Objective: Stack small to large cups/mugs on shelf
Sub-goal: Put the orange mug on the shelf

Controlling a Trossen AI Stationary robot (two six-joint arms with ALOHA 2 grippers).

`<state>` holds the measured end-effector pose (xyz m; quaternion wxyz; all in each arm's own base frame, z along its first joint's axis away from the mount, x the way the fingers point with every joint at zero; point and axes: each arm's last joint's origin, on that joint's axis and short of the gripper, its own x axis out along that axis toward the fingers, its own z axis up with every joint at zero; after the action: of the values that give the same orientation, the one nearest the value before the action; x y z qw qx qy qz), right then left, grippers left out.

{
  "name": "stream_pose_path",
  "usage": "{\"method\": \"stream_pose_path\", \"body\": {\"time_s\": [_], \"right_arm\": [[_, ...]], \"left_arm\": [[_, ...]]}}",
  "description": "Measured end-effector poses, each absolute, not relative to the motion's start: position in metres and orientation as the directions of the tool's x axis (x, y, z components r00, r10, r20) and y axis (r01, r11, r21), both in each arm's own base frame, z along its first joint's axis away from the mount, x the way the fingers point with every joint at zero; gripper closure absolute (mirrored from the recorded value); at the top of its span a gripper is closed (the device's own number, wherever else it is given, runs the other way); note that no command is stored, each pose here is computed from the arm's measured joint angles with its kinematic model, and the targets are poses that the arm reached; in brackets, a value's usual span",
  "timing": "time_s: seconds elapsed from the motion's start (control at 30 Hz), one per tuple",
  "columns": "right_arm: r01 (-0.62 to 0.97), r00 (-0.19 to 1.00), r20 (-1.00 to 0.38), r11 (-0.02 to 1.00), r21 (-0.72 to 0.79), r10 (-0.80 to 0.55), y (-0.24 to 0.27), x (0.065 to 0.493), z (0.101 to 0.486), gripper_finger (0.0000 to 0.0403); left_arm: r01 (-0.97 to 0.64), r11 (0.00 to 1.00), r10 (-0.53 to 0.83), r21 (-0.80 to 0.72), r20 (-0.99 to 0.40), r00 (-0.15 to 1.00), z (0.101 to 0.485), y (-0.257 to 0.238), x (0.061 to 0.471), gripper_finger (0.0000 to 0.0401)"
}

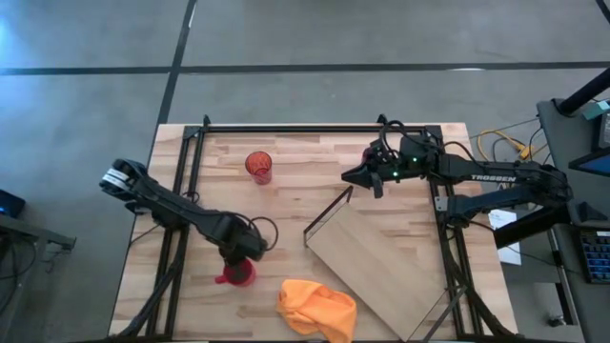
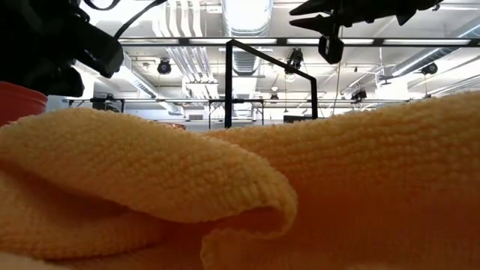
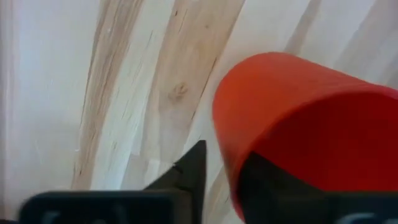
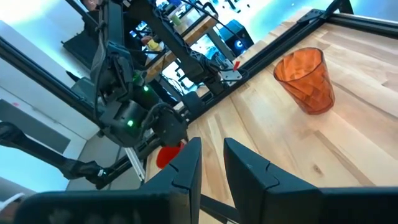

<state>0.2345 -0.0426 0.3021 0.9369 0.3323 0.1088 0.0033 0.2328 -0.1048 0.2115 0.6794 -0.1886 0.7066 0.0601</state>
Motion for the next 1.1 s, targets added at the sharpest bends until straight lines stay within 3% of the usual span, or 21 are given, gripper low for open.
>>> {"method": "stream_pose_path", "body": {"time_s": [0.07, 0.17, 0.37, 0.63, 0.77, 0.93, 1.1], "right_arm": [[0.066, 0.976, -0.202, 0.779, 0.623, 0.079, -0.043, 0.234, 0.302, 0.0339], [0.066, 0.976, -0.202, 0.779, 0.623, 0.079, -0.043, 0.234, 0.302, 0.0339], [0.067, 0.976, -0.202, 0.779, 0.623, 0.078, -0.043, 0.234, 0.302, 0.0339], [0.071, 0.976, -0.204, 0.774, 0.629, 0.077, -0.043, 0.234, 0.302, 0.0339], [0.078, 0.973, -0.218, 0.772, 0.631, 0.08, -0.042, 0.228, 0.304, 0.0339], [0.052, 0.979, -0.187, 0.784, 0.618, 0.083, -0.037, 0.208, 0.317, 0.0339], [0.01, 0.988, -0.129, 0.809, 0.587, 0.081, -0.031, 0.18, 0.333, 0.0339]], "left_arm": [[-0.33, 0.925, -0.197, -0.186, -0.98, 0.002, 0.216, -0.106, 0.235, 0.039], [-0.336, 0.917, -0.214, -0.213, -0.976, 0.035, 0.23, -0.105, 0.24, 0.0396], [-0.346, 0.909, -0.21, -0.233, -0.972, 0.103, 0.299, -0.1, 0.25, 0.04], [-0.337, 0.929, -0.014, -0.155, -0.923, 0.386, 0.401, -0.093, 0.27, 0.0401], [-0.232, 0.965, 0.02, -0.12, -0.853, 0.522, 0.433, -0.097, 0.29, 0.0401], [-0.125, 0.992, 0.054, -0.023, -0.812, 0.581, 0.439, -0.103, 0.326, 0.0401], [-0.089, 0.996, 0.034, -0.02, -0.822, 0.568, 0.412, -0.101, 0.364, 0.0401]]}}
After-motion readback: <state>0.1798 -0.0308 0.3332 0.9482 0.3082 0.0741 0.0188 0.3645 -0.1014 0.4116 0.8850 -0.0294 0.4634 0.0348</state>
